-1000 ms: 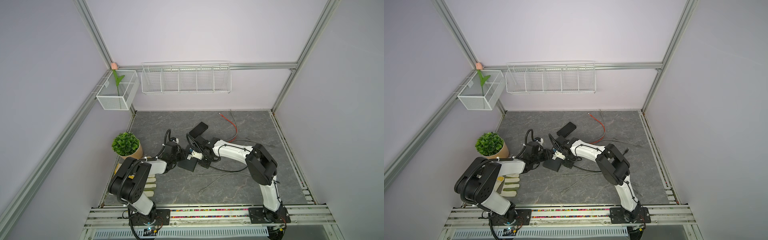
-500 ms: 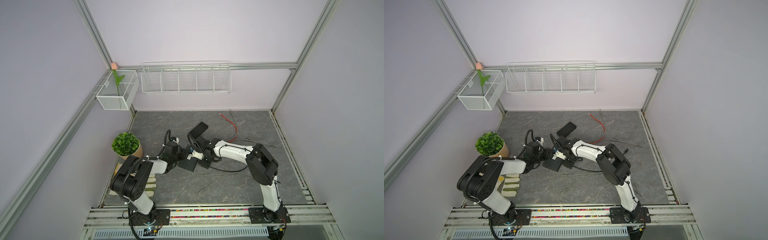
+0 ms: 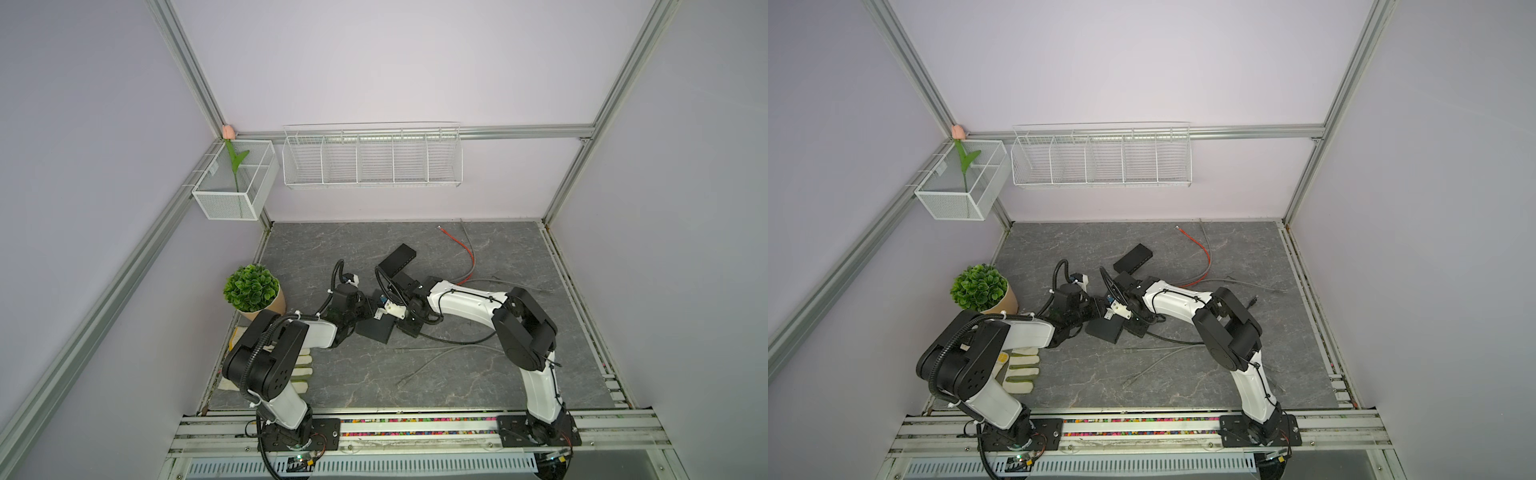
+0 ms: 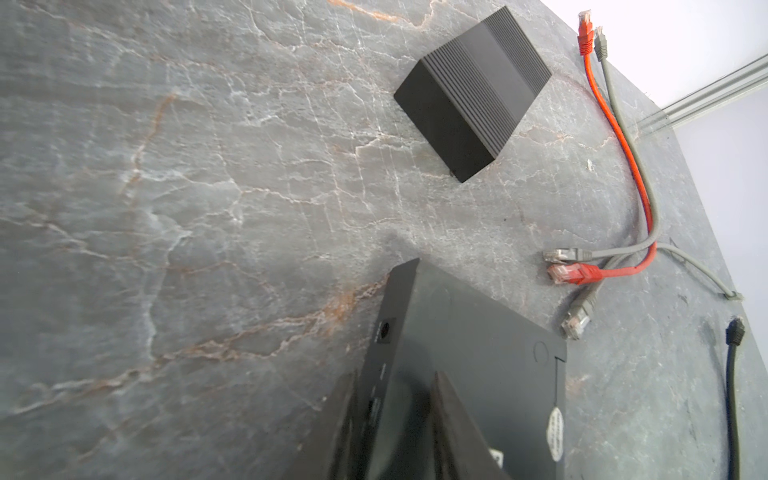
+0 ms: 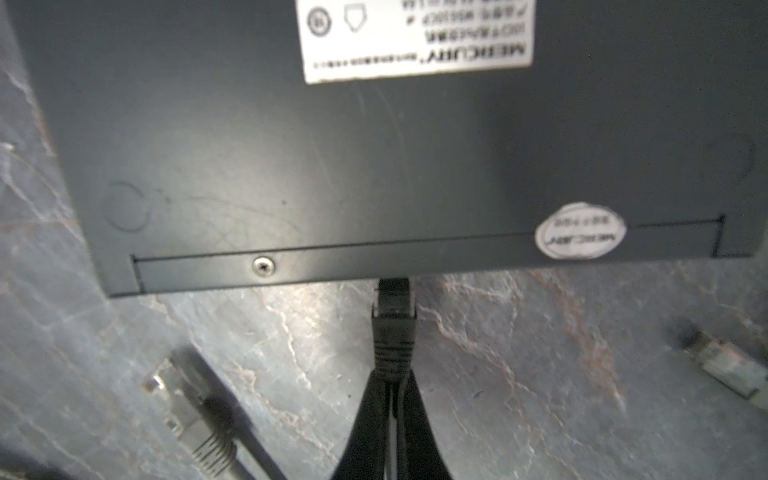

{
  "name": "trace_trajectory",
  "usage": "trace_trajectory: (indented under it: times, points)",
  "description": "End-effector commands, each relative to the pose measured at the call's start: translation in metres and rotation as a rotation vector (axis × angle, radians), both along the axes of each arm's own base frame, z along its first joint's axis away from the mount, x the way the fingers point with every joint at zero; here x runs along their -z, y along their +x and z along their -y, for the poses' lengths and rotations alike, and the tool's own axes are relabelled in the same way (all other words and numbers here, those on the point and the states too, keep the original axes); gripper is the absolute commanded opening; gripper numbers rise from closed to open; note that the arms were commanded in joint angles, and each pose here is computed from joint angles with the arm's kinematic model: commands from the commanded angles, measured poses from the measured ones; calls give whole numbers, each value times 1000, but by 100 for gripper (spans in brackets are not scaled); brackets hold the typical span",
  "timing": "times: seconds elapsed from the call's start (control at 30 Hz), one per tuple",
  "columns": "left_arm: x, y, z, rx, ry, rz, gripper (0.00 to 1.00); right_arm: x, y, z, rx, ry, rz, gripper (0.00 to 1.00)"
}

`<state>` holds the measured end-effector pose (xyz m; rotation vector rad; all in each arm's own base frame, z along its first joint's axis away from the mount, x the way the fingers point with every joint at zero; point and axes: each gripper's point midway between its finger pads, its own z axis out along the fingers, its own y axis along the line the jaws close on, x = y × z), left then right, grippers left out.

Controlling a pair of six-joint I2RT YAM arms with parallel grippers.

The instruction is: Insert the plug into the switch port

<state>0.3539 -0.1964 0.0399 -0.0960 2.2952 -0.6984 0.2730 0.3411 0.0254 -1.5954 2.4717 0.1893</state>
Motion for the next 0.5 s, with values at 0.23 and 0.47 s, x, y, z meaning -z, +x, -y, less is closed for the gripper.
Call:
trace_trajectory:
  times: [0.23,0.47]
  points:
    - [33,-62,41,186,-41,-183,30,-62,27,-79,-45,358,124,7]
    - [38,-67,49,201,-49,-186,30,-66,29,-85,-39,382,118,7]
